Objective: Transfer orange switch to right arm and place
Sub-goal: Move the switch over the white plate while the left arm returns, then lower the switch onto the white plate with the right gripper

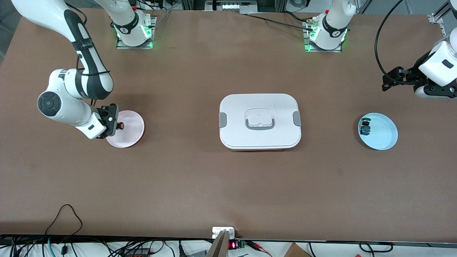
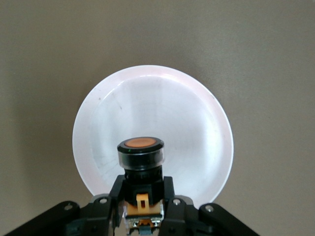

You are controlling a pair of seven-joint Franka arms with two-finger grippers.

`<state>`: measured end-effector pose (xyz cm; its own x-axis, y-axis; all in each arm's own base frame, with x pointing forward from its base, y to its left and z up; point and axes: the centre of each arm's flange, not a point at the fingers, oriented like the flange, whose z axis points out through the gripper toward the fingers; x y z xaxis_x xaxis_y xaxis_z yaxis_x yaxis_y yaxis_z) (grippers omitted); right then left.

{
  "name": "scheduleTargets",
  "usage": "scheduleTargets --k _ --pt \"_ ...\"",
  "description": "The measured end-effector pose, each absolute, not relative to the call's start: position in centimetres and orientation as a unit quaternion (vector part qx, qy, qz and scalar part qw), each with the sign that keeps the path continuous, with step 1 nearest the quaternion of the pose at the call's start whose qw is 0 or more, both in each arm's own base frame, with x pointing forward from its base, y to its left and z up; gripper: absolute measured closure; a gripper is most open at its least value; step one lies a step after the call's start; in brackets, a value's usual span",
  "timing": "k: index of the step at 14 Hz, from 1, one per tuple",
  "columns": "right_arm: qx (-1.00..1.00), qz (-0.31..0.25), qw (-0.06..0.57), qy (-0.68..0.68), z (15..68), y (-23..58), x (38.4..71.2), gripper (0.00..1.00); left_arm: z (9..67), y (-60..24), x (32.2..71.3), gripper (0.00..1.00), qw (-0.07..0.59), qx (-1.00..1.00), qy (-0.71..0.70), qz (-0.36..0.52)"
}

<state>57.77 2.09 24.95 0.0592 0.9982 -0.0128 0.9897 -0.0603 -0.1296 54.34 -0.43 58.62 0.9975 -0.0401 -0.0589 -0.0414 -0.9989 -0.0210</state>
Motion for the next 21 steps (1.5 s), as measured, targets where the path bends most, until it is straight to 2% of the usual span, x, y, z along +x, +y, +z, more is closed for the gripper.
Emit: scheduleTargets --k 10,21 --pt "-0.708 0.044 0.038 -0.704 20.7 4.5 56.5 0.66 58.7 -0.4 54.4 0.0 0.011 -0.999 0.02 0.028" --pt "-0.699 0.044 0.036 -0.713 20.1 3.1 56.4 0.66 58.7 -0.4 54.4 0.0 0.011 -0.999 0.02 0.028"
